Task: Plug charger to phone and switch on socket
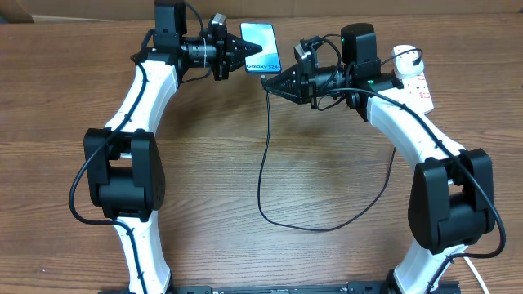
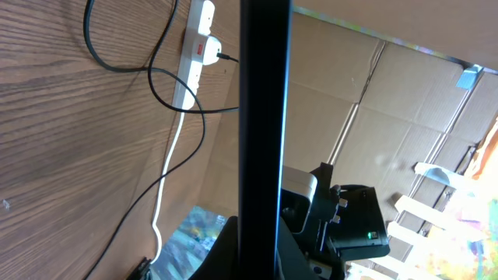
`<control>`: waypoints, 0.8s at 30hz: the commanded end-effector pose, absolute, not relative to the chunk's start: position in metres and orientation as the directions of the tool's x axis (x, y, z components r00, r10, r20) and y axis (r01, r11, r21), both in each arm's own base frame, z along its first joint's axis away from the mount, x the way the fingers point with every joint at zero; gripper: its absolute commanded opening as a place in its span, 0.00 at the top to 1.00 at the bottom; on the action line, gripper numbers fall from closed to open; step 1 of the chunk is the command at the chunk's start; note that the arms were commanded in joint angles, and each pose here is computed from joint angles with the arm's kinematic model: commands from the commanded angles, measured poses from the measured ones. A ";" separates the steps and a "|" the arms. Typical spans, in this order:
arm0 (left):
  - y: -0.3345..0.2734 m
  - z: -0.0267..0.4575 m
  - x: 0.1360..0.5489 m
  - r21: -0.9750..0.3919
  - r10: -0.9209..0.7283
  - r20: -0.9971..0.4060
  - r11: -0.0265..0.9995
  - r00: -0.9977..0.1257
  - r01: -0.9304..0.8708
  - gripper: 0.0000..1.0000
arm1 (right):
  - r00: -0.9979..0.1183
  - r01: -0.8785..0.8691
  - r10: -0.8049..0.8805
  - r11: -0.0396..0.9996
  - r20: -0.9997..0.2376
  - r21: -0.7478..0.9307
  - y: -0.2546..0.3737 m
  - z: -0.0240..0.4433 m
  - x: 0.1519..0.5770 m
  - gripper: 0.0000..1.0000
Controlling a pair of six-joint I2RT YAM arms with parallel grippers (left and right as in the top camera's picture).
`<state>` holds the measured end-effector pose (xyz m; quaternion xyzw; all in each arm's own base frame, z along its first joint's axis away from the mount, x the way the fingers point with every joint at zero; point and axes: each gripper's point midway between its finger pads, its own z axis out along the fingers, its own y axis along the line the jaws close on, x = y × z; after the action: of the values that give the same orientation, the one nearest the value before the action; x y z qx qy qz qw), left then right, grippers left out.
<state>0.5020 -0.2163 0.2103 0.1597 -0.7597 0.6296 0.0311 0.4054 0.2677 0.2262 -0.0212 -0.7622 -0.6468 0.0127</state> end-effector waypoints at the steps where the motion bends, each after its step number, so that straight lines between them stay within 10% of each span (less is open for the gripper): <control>1: -0.221 0.227 0.495 -0.964 -0.153 0.203 0.141 -0.967 -0.224 0.96 | -0.999 0.028 0.022 0.150 0.025 0.988 0.265 0.242 0.404 0.96; 24: -0.214 0.231 0.494 -0.967 -0.137 0.205 0.125 -0.969 -0.222 0.96 | -0.999 0.033 0.042 0.159 0.027 0.987 0.264 0.240 0.408 0.96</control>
<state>0.4993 -0.2161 0.2128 0.1536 -0.7563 0.6348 0.0379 0.4072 0.2675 0.2262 -0.0296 -0.7628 -0.6458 0.0141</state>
